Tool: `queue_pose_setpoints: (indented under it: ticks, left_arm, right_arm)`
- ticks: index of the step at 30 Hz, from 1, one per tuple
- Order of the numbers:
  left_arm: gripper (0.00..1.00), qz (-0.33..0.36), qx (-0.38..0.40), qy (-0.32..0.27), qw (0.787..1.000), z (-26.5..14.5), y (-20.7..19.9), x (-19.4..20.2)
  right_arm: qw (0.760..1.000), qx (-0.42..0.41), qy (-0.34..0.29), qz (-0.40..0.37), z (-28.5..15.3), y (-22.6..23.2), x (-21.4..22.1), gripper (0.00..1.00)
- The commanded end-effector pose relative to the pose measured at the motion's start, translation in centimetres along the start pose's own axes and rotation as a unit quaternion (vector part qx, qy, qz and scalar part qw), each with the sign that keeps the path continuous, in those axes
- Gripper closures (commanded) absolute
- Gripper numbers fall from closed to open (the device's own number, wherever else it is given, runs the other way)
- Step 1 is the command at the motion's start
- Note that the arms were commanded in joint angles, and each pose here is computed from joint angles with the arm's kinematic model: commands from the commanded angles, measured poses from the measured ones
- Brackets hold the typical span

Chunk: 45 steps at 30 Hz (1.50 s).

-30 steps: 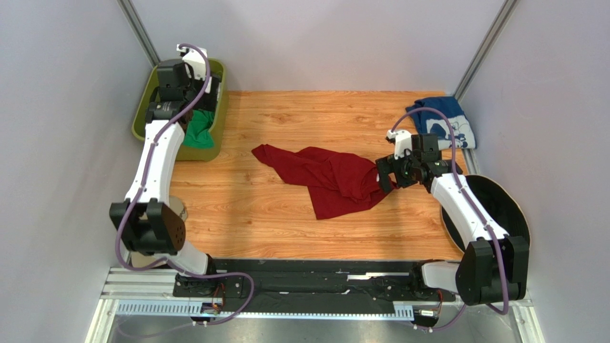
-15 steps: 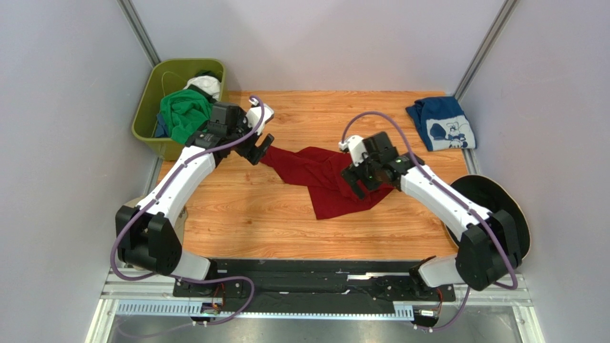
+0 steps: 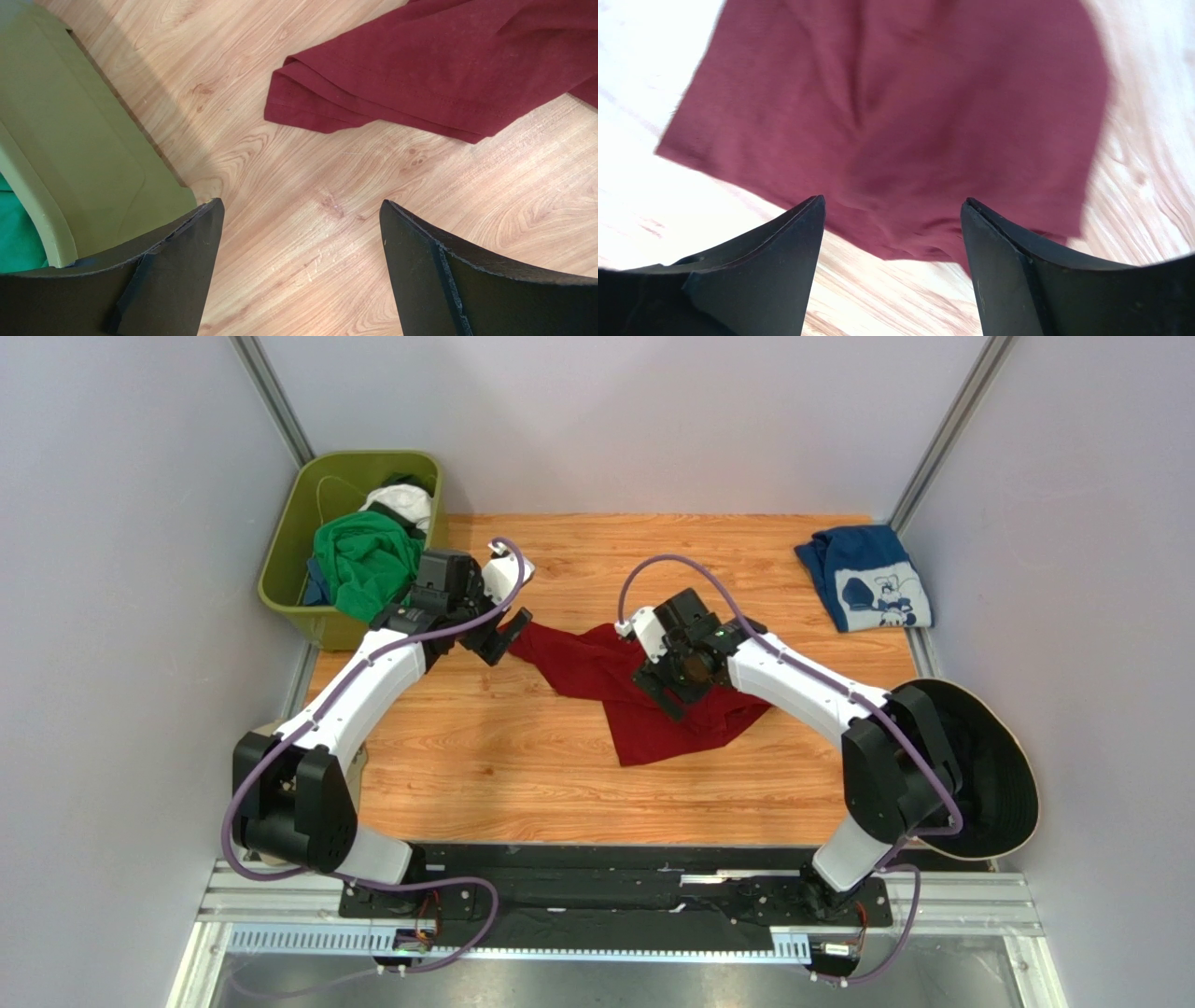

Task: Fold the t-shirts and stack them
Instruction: Flatten the tshirt out

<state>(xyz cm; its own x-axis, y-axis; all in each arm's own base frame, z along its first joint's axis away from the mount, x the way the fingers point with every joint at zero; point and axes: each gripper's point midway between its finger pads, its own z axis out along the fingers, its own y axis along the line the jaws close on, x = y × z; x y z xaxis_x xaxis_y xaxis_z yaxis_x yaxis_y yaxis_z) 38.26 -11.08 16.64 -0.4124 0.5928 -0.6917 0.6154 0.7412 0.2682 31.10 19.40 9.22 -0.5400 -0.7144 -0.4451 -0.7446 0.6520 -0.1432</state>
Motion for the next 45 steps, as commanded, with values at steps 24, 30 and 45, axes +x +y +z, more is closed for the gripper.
queue_pose_setpoints:
  ticks: [24, 30, 45]
  left_arm:
    - [0.11, 0.014, -0.016, -0.004, 1.0, 1.6, 0.5, 0.5]
    - [0.12, 0.011, -0.013, -0.003, 1.0, 1.8, 0.4, 0.7]
    - [0.12, 0.021, -0.005, -0.002, 1.0, 2.9, -1.2, -0.3]
  right_arm:
    - [0.998, 0.026, 0.031, -0.05, 3.6, 1.2, 0.2, 0.58]
    - [0.996, 0.058, 0.03, -0.059, 2.3, -0.4, -0.3, 1.0]
    - [0.978, 0.19, -0.042, -0.069, -9.4, -8.4, -6.8, 1.0]
